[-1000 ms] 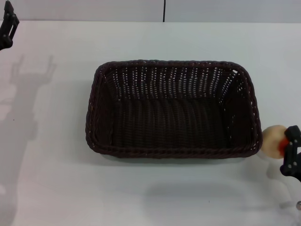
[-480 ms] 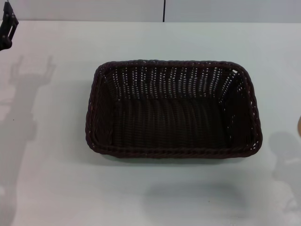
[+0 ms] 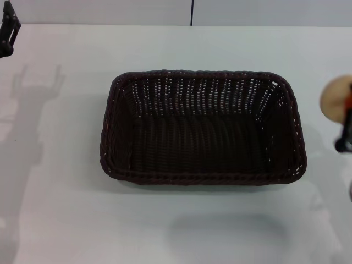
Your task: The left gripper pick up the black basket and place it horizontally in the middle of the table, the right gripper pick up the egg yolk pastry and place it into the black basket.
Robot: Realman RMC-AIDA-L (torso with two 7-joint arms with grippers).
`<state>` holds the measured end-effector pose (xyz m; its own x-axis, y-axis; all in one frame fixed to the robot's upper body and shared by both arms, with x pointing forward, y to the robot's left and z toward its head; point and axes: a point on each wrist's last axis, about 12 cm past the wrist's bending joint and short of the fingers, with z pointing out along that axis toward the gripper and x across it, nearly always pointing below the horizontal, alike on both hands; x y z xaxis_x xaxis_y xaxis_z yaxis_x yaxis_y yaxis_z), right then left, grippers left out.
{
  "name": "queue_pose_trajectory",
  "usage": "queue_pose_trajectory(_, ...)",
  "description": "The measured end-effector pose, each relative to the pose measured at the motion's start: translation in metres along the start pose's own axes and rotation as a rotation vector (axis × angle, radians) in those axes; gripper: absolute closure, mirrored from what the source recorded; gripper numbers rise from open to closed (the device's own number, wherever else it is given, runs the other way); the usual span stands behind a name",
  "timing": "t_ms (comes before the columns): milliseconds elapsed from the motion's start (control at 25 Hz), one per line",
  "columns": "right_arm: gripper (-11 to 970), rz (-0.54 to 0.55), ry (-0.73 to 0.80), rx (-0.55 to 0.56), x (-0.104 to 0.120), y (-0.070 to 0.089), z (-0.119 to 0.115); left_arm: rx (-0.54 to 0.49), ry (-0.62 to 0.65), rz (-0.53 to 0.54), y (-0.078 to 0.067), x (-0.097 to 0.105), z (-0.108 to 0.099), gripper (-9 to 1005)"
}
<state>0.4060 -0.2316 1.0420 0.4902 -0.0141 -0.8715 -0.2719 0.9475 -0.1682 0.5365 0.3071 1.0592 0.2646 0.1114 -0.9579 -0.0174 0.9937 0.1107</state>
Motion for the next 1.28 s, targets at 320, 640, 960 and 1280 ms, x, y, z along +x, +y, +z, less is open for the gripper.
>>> queue_pose_trajectory(320,933,0.136,0.145,-0.154,0.036,0.002,0.060,-0.001,-0.001,0.000,0.001,0.000,-0.001,169)
queue_pose_trajectory(640,825,0.201,0.129,-0.299,0.033,0.018,0.064,-0.001,-0.003,-0.001,0.001,0.000,0.000,169)
queue_pose_trajectory(960,683,0.213,0.086,-0.233,0.026,0.012,0.050,-0.001,-0.004,0.000,0.001,-0.001,0.000,169)
queue_pose_trajectory(1280,441,0.166,-0.011,0.044,0.006,-0.018,0.009,-0.014,0.004,0.002,0.004,0.001,-0.004,169)
